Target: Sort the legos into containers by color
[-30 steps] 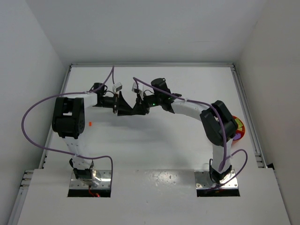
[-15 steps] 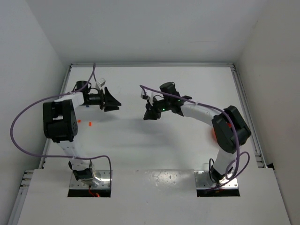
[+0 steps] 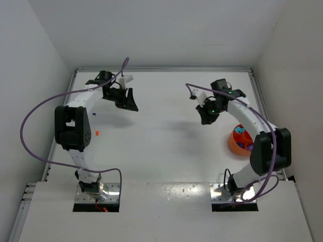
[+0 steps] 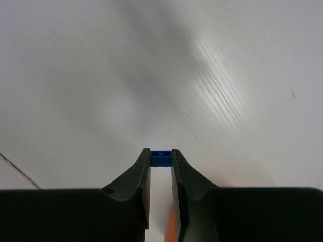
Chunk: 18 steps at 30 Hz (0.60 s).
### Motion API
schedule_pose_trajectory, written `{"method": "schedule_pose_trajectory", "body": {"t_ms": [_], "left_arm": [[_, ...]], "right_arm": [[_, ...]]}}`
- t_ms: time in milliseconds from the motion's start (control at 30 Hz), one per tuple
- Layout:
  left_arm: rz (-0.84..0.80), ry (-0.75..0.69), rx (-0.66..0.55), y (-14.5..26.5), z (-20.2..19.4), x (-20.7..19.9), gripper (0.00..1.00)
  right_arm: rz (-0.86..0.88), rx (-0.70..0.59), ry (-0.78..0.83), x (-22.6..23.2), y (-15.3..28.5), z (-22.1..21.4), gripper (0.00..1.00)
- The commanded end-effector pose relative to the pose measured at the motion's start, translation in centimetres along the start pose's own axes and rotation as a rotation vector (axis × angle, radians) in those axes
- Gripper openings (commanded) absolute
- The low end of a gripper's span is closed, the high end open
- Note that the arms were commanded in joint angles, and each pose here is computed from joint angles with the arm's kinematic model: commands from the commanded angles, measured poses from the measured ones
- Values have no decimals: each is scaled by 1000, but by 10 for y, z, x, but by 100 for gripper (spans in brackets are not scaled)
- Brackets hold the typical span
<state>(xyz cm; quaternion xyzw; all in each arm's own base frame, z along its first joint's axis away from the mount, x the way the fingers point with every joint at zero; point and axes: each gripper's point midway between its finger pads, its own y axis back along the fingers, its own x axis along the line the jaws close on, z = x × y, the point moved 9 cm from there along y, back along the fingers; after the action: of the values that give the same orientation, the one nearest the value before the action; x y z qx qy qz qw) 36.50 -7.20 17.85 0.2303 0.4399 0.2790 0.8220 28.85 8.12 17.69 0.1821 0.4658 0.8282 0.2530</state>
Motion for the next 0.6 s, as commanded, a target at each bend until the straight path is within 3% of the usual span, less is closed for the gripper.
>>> {"method": "schedule_pose_trajectory", "body": {"t_ms": [0, 167, 300, 567], "left_arm": [[64, -80, 64, -5, -2, -7, 52], [11, -64, 82, -15, -5, -7, 52], [-45, -62, 94, -20, -8, -11, 52], [-106, -59, 123, -28, -9, -12, 52]], "right_arm": [[-98, 140, 10, -13, 58, -26, 3], [-120, 225, -15, -26, 97, -54, 3], [-127, 255, 66, -30, 124, -73, 3], [-31, 308, 253, -33, 126, -91, 3]]}}
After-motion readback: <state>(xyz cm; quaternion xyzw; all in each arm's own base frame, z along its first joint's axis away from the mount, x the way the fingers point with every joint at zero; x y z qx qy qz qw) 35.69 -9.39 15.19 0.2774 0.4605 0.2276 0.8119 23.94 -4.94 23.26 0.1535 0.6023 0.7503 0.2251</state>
